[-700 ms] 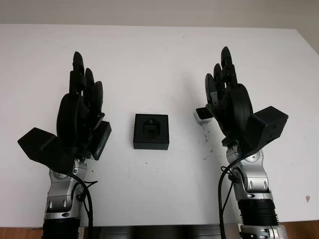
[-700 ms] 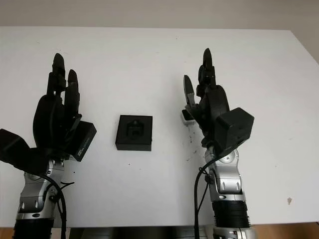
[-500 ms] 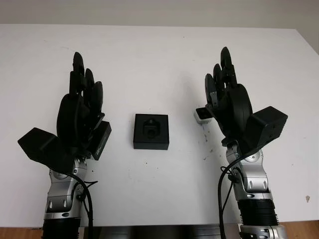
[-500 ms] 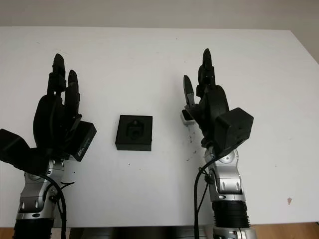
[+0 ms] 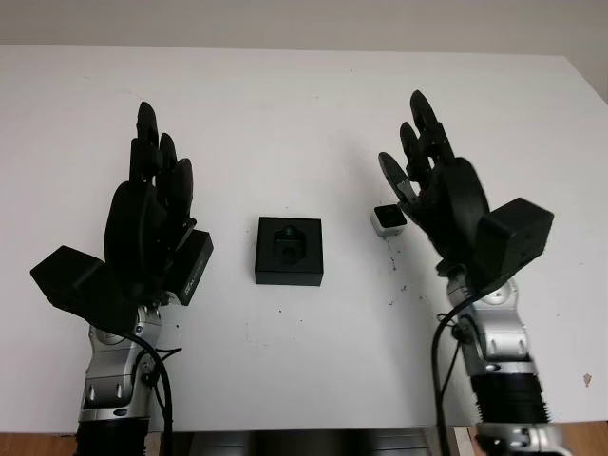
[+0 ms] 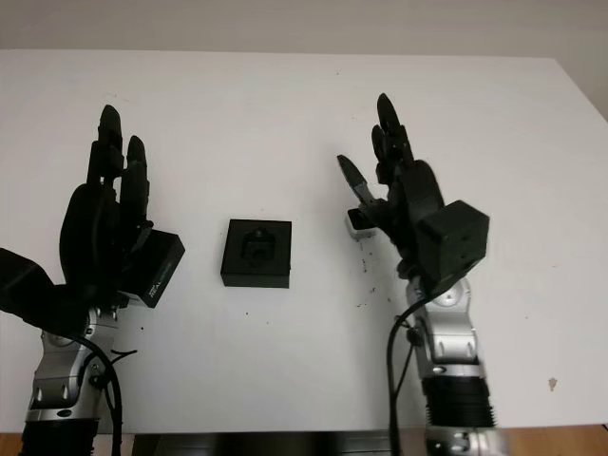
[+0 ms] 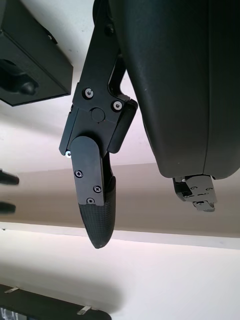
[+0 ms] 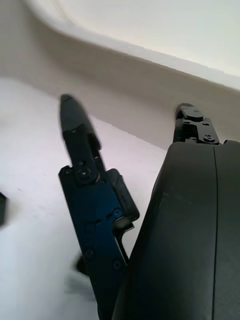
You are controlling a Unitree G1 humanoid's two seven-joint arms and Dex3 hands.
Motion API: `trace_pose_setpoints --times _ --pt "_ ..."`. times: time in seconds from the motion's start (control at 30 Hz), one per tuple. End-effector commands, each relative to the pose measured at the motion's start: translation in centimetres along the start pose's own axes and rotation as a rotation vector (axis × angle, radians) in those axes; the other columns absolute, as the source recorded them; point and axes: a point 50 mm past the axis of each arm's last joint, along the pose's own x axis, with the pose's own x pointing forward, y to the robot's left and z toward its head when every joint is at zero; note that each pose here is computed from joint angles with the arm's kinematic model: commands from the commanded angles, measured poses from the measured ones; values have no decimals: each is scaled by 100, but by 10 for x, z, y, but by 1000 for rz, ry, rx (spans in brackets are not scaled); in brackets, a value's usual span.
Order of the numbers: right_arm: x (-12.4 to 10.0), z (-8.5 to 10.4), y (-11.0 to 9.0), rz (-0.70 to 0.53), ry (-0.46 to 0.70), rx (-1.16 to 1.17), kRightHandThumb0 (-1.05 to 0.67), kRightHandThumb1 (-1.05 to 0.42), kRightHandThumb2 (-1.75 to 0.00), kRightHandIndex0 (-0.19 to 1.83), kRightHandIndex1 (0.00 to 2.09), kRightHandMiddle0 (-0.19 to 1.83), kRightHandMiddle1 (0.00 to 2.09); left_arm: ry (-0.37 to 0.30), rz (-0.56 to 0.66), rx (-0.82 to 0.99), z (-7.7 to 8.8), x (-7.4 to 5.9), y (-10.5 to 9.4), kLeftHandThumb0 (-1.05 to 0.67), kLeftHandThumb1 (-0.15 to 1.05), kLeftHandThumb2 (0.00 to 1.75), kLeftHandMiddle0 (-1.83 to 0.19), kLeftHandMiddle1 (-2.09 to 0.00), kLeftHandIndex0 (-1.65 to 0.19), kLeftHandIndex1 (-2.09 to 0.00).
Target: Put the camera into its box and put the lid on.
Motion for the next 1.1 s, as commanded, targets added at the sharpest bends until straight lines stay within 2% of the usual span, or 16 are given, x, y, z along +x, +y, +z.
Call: trace_pose_setpoints --times 0.0,0.13,0.37,0.5,0.73,0.97,1.03,1.07 --pt "13 19 -15 36 -26 -161 -58 -82 -5 33 27 12 58 -11 -7 5 3 0 0 -73 105 52 19 0 19 0" --pt "28 38 -29 115 -19 -438 -61 -78 -5 45 31 22 58 -4 -8 14 3 -2 1 -72 105 53 19 0 19 0" --pt "37 55 -32 274 36 -640 -58 -78 -5 35 22 22 42 -4 -10 15 3 -1 2 -73 105 53 19 0 19 0" --pt "39 57 -31 361 42 -760 -54 -79 -5 36 21 24 37 -9 -13 3 4 0 2 -73 105 51 19 0 19 0" --pt "39 53 -28 437 43 -903 -54 -76 -5 54 29 41 27 -12 -21 15 4 -1 3 -72 105 54 19 0 19 0" --pt "26 47 -35 444 72 -921 -50 -78 -6 46 35 43 18 -11 -22 15 5 0 3 -72 105 54 19 0 19 0" --pt "23 45 -35 444 63 -939 -51 -78 -5 44 42 46 19 -11 -23 16 5 0 2 -73 105 54 19 0 19 0" --pt "22 44 -35 447 61 -954 -53 -78 -5 34 63 48 23 -11 -21 15 5 0 2 -73 105 53 19 0 19 0"
